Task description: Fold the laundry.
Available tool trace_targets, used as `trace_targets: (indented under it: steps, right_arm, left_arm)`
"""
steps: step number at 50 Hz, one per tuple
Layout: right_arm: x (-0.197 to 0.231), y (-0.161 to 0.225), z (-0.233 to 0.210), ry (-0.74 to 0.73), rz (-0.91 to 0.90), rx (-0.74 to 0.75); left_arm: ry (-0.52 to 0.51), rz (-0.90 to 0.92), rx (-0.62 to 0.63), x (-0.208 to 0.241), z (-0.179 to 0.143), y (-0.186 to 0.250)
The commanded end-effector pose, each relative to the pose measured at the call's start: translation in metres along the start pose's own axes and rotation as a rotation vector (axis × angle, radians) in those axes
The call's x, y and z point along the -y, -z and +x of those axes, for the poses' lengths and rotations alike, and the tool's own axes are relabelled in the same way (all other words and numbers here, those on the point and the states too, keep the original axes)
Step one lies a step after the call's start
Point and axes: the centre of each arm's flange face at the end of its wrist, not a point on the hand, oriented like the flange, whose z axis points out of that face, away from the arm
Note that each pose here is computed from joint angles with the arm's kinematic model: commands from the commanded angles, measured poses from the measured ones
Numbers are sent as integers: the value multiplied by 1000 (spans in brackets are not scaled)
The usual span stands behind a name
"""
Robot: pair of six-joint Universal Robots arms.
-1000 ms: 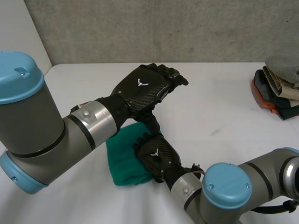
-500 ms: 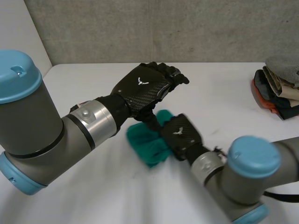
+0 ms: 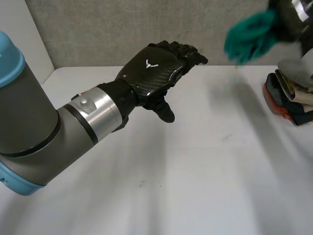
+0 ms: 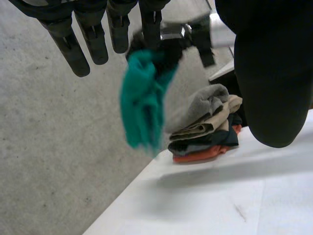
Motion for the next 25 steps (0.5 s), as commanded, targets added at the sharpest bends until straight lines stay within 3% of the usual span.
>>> trace_targets:
  steps: [1,4,9,20,25]
  right_arm:
    - [5,-30,79,-53,213,-130]
    - [-22,-25,119,-41,205,-189]
    - [-86,-7,149,-30,117,-222]
    - [-204,62,170,-121,-99,-128]
    - [-224,88,183,-120,-145,-159]
  left_arm:
    - [10,6,-7,2,3,0]
    - [17,-4,-12,0,6,1]
    - [23,-16,-14,-4,7,2]
    - [29,-27,-18,-7,9,3]
    - [36,-42,-22,-12,11,5]
